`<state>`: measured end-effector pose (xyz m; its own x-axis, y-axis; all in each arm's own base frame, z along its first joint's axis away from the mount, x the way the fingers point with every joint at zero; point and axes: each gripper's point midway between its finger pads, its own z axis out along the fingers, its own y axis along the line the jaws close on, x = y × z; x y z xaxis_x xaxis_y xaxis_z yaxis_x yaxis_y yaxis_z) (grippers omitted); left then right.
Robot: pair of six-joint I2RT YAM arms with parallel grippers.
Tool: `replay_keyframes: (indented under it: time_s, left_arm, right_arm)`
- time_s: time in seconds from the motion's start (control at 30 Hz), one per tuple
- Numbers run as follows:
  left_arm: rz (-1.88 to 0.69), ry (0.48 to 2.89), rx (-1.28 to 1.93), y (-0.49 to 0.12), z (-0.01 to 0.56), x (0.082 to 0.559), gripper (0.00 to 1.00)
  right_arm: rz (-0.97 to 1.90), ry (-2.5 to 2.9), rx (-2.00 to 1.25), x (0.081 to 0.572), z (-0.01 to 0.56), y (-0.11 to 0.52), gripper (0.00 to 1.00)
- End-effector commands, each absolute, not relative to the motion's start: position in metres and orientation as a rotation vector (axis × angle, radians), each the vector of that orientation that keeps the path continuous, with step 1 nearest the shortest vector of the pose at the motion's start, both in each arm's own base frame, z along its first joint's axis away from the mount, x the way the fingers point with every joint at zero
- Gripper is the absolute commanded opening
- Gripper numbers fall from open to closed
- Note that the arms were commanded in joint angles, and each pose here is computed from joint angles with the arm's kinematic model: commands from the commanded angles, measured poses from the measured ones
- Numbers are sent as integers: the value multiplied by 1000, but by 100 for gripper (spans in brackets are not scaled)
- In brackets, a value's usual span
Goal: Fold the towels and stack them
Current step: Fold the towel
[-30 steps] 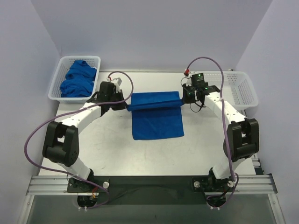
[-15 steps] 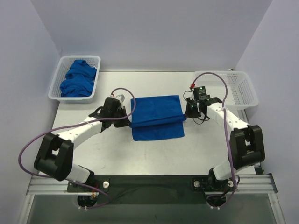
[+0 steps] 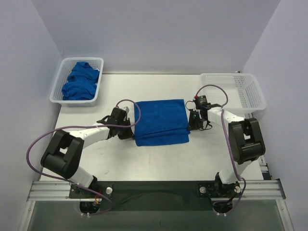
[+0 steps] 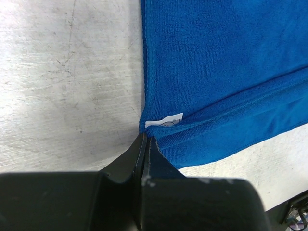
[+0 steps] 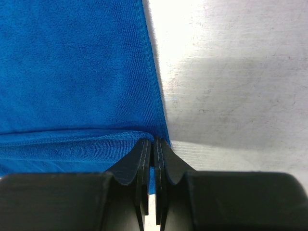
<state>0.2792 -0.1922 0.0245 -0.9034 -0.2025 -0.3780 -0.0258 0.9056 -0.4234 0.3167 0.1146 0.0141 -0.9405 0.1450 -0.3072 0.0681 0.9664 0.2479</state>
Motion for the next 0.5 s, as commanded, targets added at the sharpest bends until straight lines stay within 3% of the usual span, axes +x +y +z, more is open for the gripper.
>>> replay_keyframes:
  time_s: [0.0,0.47]
  left_arm:
    - [-517,2649,-178,-184,18,279,0]
    - [-498,2497,-104,-184,83,304,0]
  right_arm:
    - [268,2810,213,312,6,101,0]
    - [276,2655,203,329,62,99,0]
